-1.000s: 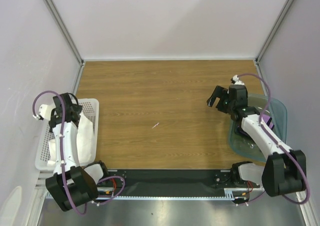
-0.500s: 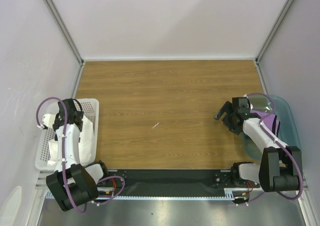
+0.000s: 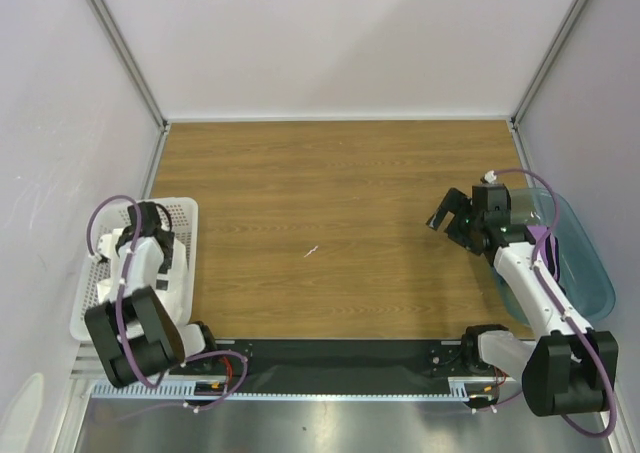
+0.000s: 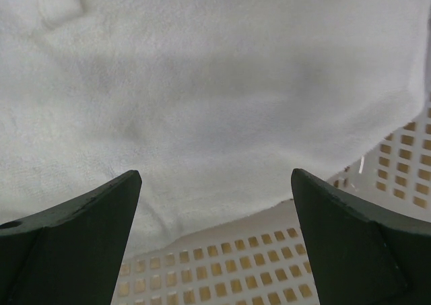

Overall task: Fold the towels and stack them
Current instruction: Grab crumpled towel

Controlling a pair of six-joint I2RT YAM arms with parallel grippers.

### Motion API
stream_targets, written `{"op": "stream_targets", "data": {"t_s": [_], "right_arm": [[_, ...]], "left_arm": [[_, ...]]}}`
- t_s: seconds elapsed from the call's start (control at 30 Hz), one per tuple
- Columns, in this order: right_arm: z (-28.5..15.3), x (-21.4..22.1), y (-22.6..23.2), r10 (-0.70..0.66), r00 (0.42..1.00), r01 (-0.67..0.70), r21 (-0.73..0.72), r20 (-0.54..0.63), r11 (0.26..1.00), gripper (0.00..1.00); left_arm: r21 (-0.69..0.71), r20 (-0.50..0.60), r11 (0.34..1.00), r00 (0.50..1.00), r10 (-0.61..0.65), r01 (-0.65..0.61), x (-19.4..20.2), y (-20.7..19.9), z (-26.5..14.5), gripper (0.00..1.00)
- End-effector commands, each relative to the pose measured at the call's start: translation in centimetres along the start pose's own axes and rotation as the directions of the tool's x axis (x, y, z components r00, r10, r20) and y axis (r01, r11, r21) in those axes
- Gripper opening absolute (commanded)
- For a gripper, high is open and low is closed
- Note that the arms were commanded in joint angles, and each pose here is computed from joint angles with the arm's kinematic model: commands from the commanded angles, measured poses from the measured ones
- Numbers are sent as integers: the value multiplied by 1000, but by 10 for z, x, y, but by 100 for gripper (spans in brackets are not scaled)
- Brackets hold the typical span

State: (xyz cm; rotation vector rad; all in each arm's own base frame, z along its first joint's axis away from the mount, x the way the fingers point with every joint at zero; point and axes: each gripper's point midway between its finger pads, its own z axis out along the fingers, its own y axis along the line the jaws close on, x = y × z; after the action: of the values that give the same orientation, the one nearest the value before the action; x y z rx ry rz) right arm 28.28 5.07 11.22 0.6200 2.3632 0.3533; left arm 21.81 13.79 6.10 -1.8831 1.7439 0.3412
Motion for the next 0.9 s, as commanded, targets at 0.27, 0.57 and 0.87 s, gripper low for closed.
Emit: {"op": "stream_targets", "data": {"t_s": [0.27, 0.57, 0.87], "right_arm": [[-25, -54, 47, -103, 985, 117, -102, 136, 988, 100], [-50, -62, 69, -84, 982, 106, -129, 170, 986, 100], [-52, -75, 78, -88, 976, 116, -132, 201, 984, 100]], "left_arm": [[-108, 85, 991, 993, 86, -77, -16, -8, 36, 96], [-164, 70, 985, 995, 75, -63, -9, 7, 57, 49], [-87, 161, 996, 986, 38, -25, -38, 4, 19, 0]]}}
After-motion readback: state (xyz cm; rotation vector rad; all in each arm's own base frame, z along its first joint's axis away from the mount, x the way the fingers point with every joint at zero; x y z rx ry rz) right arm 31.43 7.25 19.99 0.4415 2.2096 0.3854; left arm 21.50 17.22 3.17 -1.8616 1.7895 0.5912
